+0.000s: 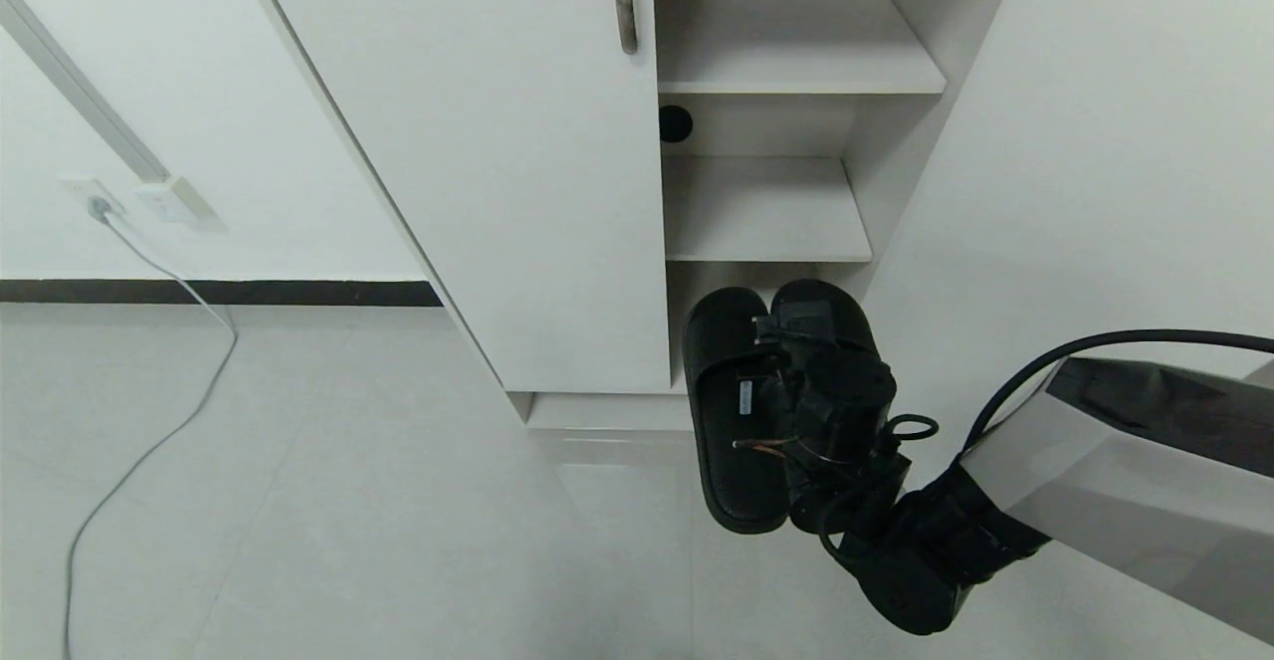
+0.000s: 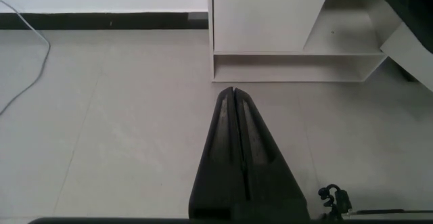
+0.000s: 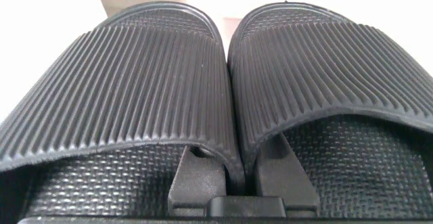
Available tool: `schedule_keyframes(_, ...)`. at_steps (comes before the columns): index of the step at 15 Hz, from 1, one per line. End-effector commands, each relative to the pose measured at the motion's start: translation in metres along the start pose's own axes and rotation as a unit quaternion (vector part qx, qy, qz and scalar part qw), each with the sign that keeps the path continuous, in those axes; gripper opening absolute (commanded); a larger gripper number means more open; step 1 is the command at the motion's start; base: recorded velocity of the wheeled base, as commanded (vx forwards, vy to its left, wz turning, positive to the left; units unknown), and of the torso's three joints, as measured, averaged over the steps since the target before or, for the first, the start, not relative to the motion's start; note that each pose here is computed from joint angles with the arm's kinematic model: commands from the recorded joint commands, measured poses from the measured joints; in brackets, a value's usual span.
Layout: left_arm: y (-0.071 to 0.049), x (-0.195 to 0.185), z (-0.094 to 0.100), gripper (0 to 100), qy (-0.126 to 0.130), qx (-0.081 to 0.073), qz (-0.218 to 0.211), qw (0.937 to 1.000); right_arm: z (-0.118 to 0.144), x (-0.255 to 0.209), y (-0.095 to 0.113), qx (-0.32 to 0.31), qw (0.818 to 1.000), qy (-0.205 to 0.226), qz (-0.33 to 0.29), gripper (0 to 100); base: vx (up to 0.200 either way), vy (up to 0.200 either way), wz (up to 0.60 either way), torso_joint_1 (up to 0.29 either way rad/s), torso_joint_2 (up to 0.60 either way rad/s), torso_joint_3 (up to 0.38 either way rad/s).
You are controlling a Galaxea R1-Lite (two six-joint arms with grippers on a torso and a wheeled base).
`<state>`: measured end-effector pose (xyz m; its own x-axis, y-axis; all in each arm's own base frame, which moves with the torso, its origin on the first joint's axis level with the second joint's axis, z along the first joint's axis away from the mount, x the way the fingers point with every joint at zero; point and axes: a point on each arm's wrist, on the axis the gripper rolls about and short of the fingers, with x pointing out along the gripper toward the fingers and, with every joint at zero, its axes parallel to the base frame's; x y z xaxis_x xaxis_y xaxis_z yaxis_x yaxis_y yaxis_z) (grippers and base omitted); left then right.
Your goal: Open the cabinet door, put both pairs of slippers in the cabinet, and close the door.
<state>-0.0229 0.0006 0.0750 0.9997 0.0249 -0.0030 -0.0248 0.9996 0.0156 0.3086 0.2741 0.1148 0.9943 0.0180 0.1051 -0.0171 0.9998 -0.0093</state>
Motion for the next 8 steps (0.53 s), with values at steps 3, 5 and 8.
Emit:
schedule_keyframes(3, 0.0000, 0.0001, 0.0000, 0, 0.001, 0.000, 0.000, 1.0000, 0.0192, -0.0045, -0.0039, 0.014, 1.000, -0.016, 0.001, 0, 0.000, 0.000, 0.00, 0.000, 0.00, 0.000)
schedule_keyframes(5, 0.0000, 0.0001, 0.0000, 0, 0.001, 0.000, 0.001, 1.0000, 0.0191, -0.0044, -0.0039, 0.013, 1.000, -0.015, 0.000, 0, 0.000, 0.000, 0.00, 0.000, 0.00, 0.000)
schedule_keyframes(8, 0.0000, 0.0001, 0.0000, 0, 0.001, 0.000, 0.001, 1.0000, 0.0183, -0.0038, -0.0041, 0.012, 1.000, -0.013, -0.001, 0, 0.067, 0.000, 0.00, 0.001, 0.00, 0.001)
